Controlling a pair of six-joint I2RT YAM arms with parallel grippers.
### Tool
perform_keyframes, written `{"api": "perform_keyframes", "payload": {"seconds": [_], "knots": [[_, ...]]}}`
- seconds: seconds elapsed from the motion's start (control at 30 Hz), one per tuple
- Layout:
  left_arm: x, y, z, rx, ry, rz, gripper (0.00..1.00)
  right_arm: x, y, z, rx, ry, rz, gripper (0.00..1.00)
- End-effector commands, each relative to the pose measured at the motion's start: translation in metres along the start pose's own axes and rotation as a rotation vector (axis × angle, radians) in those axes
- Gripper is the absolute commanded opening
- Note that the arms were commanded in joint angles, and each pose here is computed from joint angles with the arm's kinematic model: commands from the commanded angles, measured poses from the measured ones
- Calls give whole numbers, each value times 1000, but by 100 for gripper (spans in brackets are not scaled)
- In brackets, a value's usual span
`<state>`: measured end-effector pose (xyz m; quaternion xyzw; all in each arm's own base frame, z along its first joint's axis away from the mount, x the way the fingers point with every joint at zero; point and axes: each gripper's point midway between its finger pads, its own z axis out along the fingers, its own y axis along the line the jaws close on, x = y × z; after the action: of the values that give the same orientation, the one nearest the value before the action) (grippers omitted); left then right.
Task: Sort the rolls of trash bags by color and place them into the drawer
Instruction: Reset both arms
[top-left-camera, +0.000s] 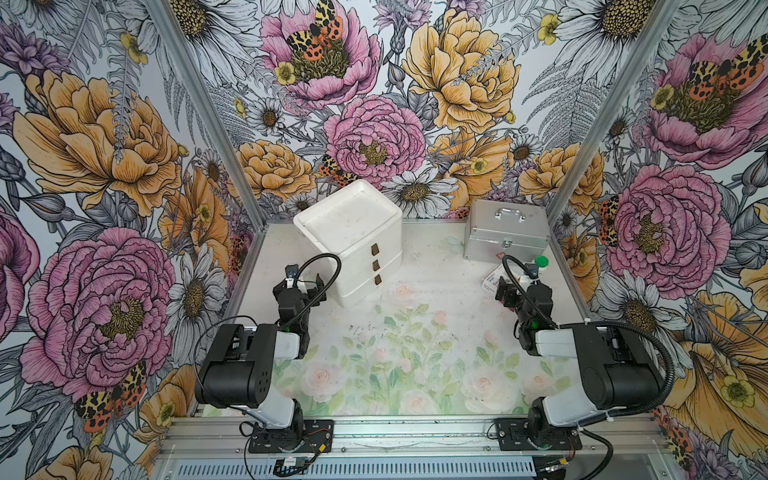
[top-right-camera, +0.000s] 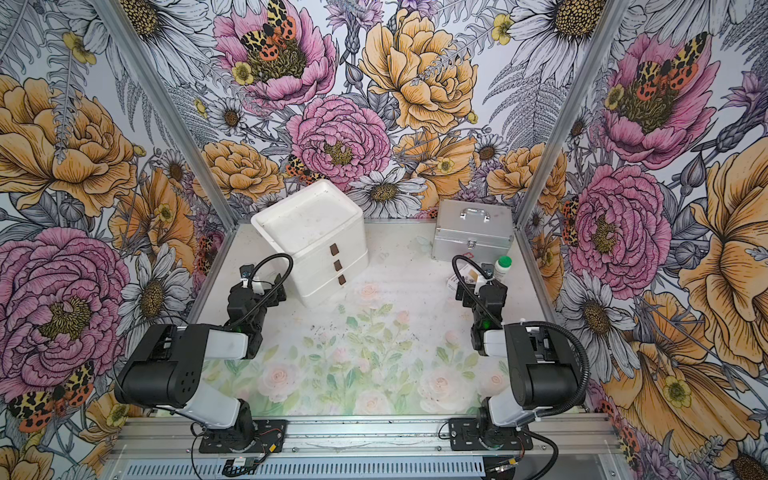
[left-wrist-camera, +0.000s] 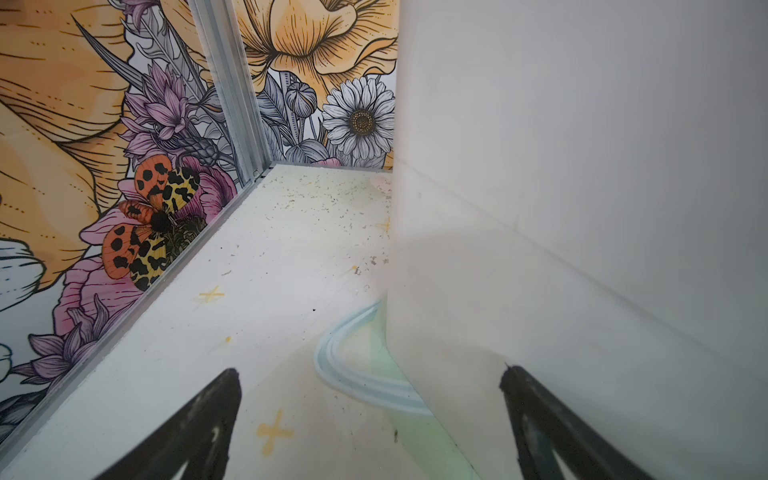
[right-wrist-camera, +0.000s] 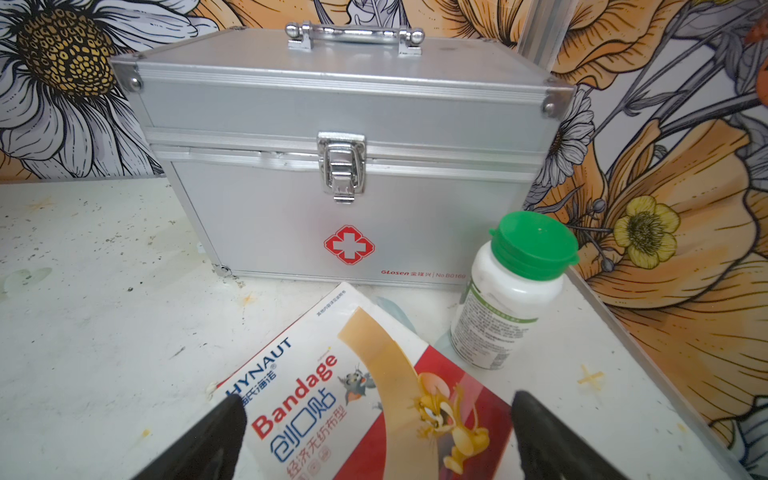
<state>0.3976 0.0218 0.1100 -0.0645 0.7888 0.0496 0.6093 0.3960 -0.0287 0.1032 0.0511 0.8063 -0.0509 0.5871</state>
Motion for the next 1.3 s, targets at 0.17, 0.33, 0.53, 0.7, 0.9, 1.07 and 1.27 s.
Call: {"api": "perform_keyframes", "payload": {"seconds": [0.17, 0.33, 0.53, 0.7, 0.9, 1.07, 1.27], "knots": [[-10, -1, 1, 5, -24, -10, 99, -9, 4, 3, -18, -25, -7, 100], [-9, -1, 2, 5, -23, -10, 99, -9, 5, 3, -19, -25, -6, 99], [-10, -1, 1, 5, -25, -10, 99, -10, 5, 3, -20, -26, -6, 100], [-10, -1, 1, 5, -25, -10, 99, -9, 5, 3, -19, -25, -7, 100], [-9, -1, 2, 13, -18, -13, 99, -9, 5, 3, -19, -25, -6, 100], [-10, -1, 2, 13, -20, -15, 99, -9, 5, 3, -20, -25, -6, 100], [-10, -1, 3, 17, -18, -16, 99, -9, 4, 3, -18, -25, -7, 100]]}}
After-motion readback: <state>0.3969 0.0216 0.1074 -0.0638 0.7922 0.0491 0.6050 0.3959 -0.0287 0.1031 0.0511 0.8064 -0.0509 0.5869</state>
